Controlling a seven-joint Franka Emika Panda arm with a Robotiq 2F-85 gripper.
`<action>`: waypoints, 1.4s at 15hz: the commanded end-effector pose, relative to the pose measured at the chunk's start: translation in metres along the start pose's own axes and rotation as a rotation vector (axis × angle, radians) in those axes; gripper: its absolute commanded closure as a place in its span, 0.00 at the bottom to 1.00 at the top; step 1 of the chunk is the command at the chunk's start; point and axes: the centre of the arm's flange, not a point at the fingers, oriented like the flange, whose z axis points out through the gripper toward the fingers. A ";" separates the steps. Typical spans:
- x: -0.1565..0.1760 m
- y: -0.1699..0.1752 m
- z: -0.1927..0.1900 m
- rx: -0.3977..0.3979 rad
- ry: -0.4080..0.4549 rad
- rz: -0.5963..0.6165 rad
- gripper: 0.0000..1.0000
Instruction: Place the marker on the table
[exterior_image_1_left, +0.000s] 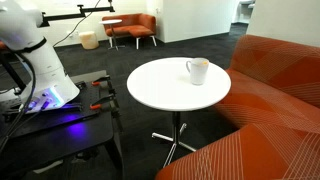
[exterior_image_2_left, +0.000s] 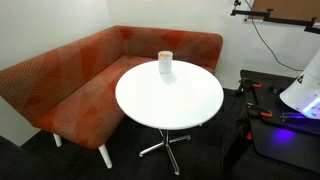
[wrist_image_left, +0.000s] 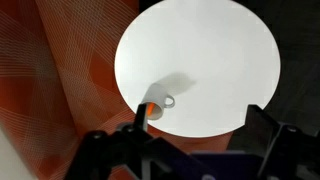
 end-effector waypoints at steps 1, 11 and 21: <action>0.000 0.000 0.000 0.000 0.000 0.000 0.00; 0.021 0.006 0.000 -0.023 0.053 0.040 0.00; 0.081 0.027 0.038 -0.124 0.124 0.241 0.00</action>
